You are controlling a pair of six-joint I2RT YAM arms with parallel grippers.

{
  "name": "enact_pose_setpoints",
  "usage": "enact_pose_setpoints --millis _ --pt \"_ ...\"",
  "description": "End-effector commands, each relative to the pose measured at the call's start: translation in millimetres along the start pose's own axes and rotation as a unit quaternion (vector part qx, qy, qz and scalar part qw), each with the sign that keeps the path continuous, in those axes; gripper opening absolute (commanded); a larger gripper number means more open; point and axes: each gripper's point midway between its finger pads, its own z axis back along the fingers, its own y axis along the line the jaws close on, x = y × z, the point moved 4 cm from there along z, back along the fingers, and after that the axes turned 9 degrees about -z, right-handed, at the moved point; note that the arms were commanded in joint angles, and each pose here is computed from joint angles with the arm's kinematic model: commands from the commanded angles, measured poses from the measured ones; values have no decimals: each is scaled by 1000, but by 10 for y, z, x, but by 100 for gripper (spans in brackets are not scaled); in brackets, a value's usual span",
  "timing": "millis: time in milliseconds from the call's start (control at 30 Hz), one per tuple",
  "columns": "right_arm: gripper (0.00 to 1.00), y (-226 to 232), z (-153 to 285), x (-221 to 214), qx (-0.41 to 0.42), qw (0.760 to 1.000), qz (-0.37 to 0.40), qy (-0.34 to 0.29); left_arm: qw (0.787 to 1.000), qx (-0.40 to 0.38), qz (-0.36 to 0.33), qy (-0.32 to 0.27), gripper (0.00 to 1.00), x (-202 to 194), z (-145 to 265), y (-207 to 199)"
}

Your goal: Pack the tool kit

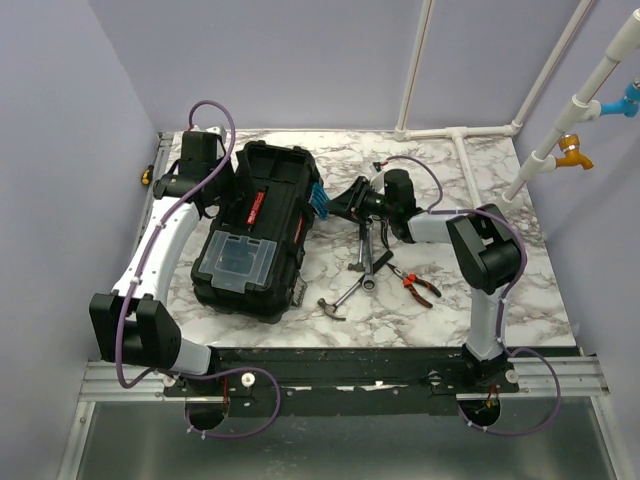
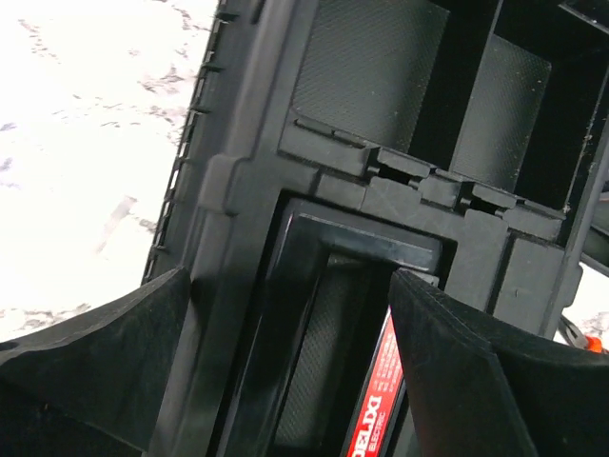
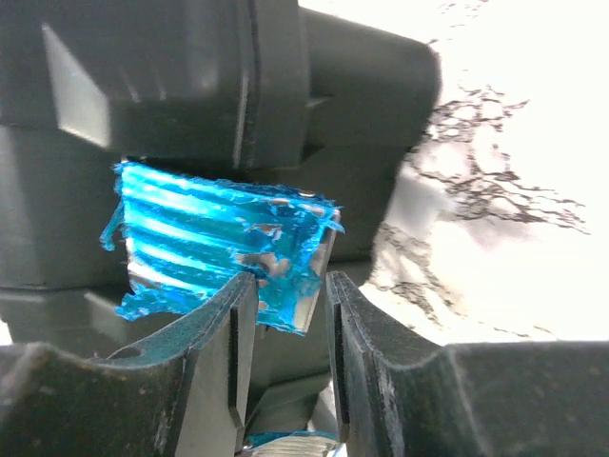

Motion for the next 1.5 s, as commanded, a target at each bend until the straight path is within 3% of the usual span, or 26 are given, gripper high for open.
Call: enact_pose_setpoints --millis 0,133,633,933,1467 --pt "31 -133 -56 3 -49 998 22 -16 997 -68 3 30 85 -115 -250 -141" --pt "20 -123 -73 27 -52 998 25 -17 994 -100 26 40 80 -244 -369 -220" --pt "7 -41 -394 -99 -48 998 34 10 987 -144 44 54 72 -769 -488 -343" --pt "5 34 -641 -245 -42 997 50 29 980 -176 44 81 69 -1159 -626 -381" --pt "3 119 -947 -509 -27 996 59 59 971 -213 9 109 68 -1325 -757 -641"
